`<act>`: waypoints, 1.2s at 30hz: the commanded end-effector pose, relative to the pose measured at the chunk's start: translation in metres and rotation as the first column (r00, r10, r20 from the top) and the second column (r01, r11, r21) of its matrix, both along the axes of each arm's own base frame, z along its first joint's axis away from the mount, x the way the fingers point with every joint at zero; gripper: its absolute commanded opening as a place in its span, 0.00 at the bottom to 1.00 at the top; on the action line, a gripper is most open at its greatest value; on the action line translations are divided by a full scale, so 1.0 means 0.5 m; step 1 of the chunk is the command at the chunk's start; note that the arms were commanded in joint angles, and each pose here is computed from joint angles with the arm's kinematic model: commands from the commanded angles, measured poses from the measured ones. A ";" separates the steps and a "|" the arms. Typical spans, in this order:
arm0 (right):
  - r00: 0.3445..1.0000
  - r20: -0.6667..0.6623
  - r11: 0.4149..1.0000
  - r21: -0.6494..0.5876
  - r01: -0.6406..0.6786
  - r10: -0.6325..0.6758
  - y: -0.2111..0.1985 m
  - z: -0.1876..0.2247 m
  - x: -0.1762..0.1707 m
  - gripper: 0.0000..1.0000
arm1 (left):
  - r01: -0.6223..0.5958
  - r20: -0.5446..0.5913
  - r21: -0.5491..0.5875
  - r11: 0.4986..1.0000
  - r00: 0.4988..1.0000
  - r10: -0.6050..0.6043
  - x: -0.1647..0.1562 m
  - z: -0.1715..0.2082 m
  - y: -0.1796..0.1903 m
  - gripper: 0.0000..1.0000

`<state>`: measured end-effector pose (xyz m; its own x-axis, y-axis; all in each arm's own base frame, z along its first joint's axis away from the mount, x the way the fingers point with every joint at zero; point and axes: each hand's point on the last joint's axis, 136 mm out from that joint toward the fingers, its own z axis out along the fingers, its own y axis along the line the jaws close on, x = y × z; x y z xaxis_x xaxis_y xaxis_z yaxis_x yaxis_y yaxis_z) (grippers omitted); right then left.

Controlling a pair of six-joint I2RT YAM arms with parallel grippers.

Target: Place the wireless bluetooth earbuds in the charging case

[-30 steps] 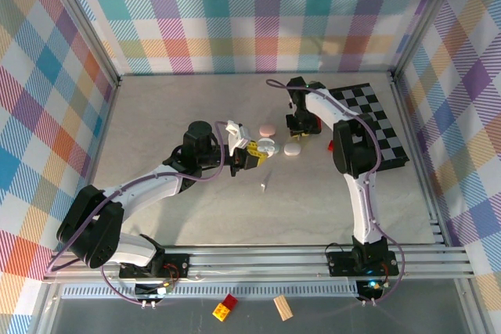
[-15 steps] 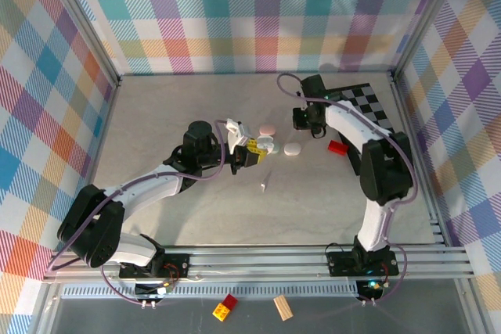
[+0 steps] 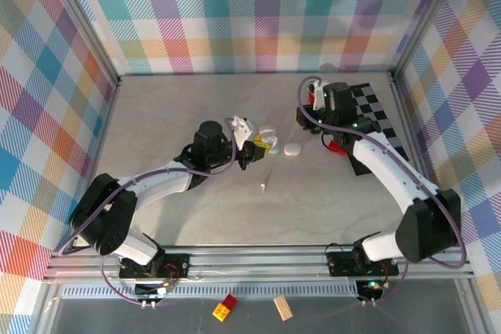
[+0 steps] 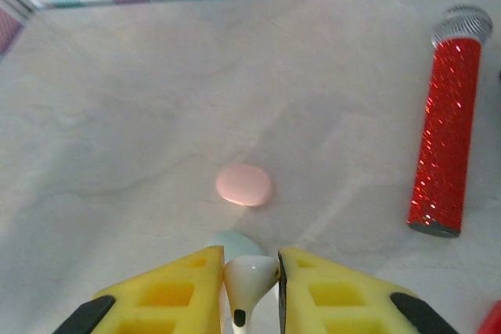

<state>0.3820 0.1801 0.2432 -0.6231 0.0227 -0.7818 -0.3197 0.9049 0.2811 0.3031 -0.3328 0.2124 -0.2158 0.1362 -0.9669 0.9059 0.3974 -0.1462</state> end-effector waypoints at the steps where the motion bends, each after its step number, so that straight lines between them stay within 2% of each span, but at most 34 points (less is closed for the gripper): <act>1: 0.996 0.073 0.996 0.059 -0.061 0.057 0.028 0.053 -0.031 0.22 | -0.057 0.063 -0.039 0.998 0.996 0.059 0.030 0.044 -0.011 0.11; 8: 0.984 0.126 0.984 0.110 -0.143 0.129 0.067 0.103 -0.090 0.22 | -0.068 0.072 -0.049 0.997 0.995 0.071 0.038 0.051 -0.020 0.11; 14: 0.975 0.124 0.973 0.116 -0.200 0.186 0.107 0.102 -0.117 0.22 | -0.053 0.084 -0.051 0.997 0.995 0.057 0.036 0.060 -0.028 0.11; 21: 0.965 0.123 0.961 0.121 -0.247 0.232 0.147 0.093 -0.128 0.22 | -0.028 0.100 -0.057 0.998 0.994 0.034 0.025 0.069 -0.029 0.11; 36: 0.968 0.093 0.966 0.095 -0.241 0.232 0.155 0.055 -0.114 0.21 | -0.006 0.111 -0.078 0.997 0.994 0.014 0.010 0.093 -0.028 0.11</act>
<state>0.3235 0.2540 0.2745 -0.5609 -0.0334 -0.8272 -0.5409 0.7712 0.3356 0.3147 -0.3430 0.2255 -0.1814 0.1111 -0.9771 0.8940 0.4326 -0.1168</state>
